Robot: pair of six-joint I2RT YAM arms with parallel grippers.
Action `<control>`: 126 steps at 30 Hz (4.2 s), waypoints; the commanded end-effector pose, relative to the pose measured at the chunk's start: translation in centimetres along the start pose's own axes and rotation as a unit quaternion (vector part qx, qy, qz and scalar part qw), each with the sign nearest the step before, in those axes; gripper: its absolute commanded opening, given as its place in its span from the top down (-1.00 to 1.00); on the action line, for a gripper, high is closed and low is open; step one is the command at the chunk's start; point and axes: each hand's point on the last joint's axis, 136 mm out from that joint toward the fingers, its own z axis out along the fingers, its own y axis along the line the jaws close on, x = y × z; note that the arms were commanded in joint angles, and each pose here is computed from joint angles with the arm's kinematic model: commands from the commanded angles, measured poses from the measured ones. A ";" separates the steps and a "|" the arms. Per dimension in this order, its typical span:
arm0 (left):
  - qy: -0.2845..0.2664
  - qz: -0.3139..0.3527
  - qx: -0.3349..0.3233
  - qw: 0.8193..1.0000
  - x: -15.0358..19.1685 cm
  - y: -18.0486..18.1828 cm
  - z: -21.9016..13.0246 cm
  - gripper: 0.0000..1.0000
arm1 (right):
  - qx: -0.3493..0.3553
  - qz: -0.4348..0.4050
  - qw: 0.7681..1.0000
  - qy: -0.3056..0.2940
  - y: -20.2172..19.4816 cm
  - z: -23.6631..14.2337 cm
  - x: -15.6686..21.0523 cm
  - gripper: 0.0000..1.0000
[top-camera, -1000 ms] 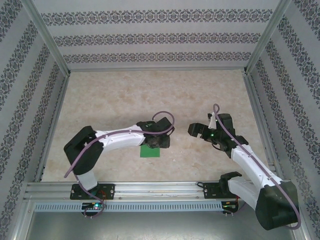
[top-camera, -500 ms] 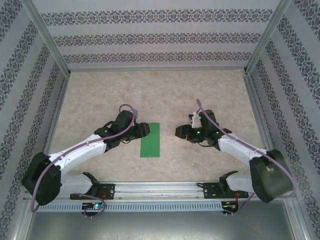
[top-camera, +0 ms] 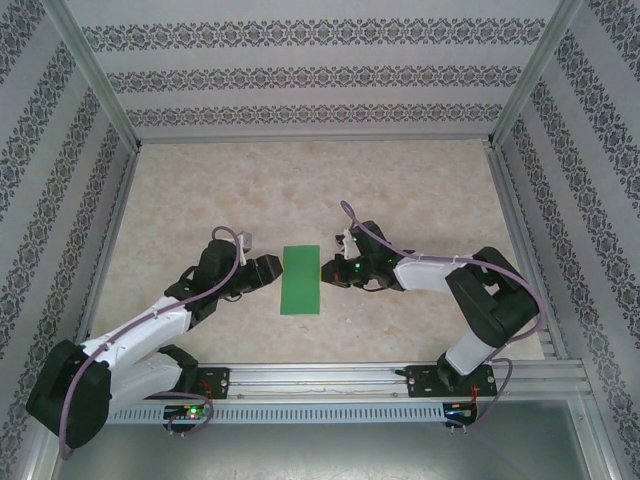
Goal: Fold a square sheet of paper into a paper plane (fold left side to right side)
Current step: Fold the triangle at the center of the table.
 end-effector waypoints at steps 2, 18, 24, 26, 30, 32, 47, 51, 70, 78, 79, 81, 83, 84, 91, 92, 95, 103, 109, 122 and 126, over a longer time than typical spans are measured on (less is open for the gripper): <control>-0.012 -0.002 0.033 0.999 -0.7 -1.2 -0.3 -0.13 | 0.000 -0.020 1.000 -0.012 0.5 0.9 -1.3 1.00; 0.022 -0.004 -0.003 1.000 0.7 0.8 0.4 -0.11 | 0.015 -0.022 0.999 0.019 -1.2 3.2 -0.7 1.00; 0.038 -0.017 -0.004 0.999 1.3 1.1 1.0 -0.08 | 0.063 -0.013 0.997 0.034 -3.3 3.4 0.1 1.00; 0.045 -0.025 -0.007 0.999 1.5 1.3 1.3 -0.05 | 0.082 -0.013 0.996 0.036 -3.9 3.2 0.4 1.00; 0.073 -0.043 -0.003 0.996 2.3 1.5 2.5 0.08 | 0.117 -0.015 0.992 0.037 -5.0 2.6 0.7 1.00; 0.088 -0.051 -0.005 0.995 2.7 1.7 3.1 0.14 | 0.128 -0.018 0.991 0.036 -5.3 2.3 0.8 1.00; 0.132 -0.067 -0.027 0.989 4.0 2.9 6.1 0.22 | 0.133 -0.024 0.990 0.042 -5.5 2.1 1.0 1.00; 0.137 -0.066 -0.029 0.988 4.1 3.0 6.6 0.23 | 0.130 -0.022 0.990 0.043 -5.5 2.2 1.1 1.00; 0.143 -0.066 -0.024 0.987 4.1 2.7 7.6 0.23 | 0.127 -0.023 0.991 0.044 -5.4 2.2 1.2 1.00; 0.140 -0.062 -0.036 0.988 4.2 3.0 7.1 0.54 | 0.124 -0.028 0.991 0.040 -5.2 2.0 1.0 1.00; 0.139 -0.062 -0.036 0.988 4.1 2.9 7.0 0.59 | 0.122 -0.029 0.991 0.039 -5.1 2.0 0.9 1.00; 0.138 -0.064 -0.035 0.988 4.1 2.8 6.9 0.71 | 0.116 -0.034 0.992 0.035 -4.7 1.9 0.7 1.00; 0.139 -0.066 -0.032 0.988 4.1 2.6 6.9 0.88 | 0.106 -0.039 0.993 0.030 -4.2 1.8 0.3 1.00; 0.139 -0.067 -0.030 0.988 4.1 2.5 6.9 0.95 | 0.099 -0.045 0.994 0.026 -3.8 1.6 0.0 1.00; 0.132 -0.074 -0.020 0.988 3.8 1.3 6.9 1.00 | 0.076 -0.125 0.989 -0.035 -0.8 -1.0 -2.1 0.67; 0.130 -0.076 -0.021 0.988 3.7 1.2 6.9 1.00 | 0.076 -0.138 0.986 -0.047 -0.4 -1.6 -2.3 0.62; 0.124 -0.088 -0.028 0.988 3.7 1.1 7.0 1.00 | 0.073 -0.195 0.974 -0.084 0.8 -3.6 -2.2 0.51; 0.110 -0.108 -0.042 0.987 3.8 0.8 6.8 1.00 | 0.086 -0.358 0.918 -0.150 3.0 -6.1 1.7 0.01; 0.110 -0.120 -0.050 0.985 4.2 1.1 6.7 1.00 | 0.113 -0.501 0.845 -0.146 3.7 -4.7 6.5 -0.42; 0.112 -0.124 -0.050 0.985 4.5 1.0 6.7 1.00 | 0.210 -0.606 0.759 -0.116 4.0 0.7 7.9 -0.70; 0.113 -0.123 -0.050 0.985 4.6 0.9 6.7 1.00 | 0.220 -0.608 0.753 -0.121 4.5 1.9 7.3 -0.59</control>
